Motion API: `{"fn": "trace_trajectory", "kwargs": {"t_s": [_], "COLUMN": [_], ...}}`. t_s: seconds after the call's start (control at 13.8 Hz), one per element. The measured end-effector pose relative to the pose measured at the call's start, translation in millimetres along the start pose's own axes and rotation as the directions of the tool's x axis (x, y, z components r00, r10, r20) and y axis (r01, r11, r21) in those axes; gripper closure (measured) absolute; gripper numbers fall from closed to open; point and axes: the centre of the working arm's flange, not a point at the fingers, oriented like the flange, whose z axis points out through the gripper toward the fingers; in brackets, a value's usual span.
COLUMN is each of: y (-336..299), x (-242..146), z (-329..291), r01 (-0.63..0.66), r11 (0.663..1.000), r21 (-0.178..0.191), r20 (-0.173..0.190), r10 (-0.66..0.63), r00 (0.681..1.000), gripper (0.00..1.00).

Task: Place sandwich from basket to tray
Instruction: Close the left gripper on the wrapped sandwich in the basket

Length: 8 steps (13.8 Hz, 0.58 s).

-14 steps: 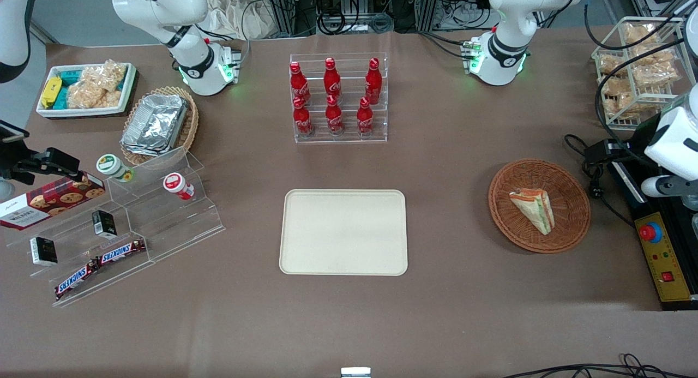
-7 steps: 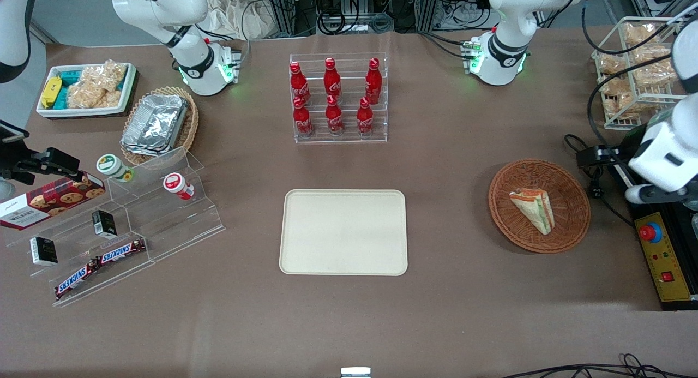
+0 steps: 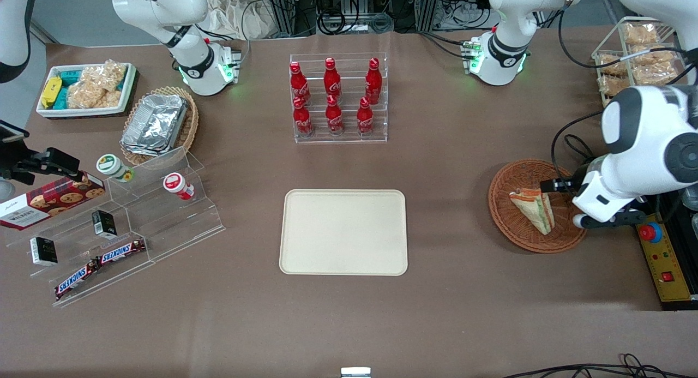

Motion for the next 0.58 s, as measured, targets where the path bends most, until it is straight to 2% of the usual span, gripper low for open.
{"fn": "trace_trajectory", "kwargs": {"t_s": [0.22,0.58], "y": [-20,-17], "x": [4,15], "z": [48,123], "r01": [0.129,0.305], "r11": [0.991,0.950], "r21": [-0.042,-0.070], "r20": [-0.039,-0.051], "r10": [-0.131,-0.309], "r00": [0.991,0.950], "gripper": [0.01,0.01]}}
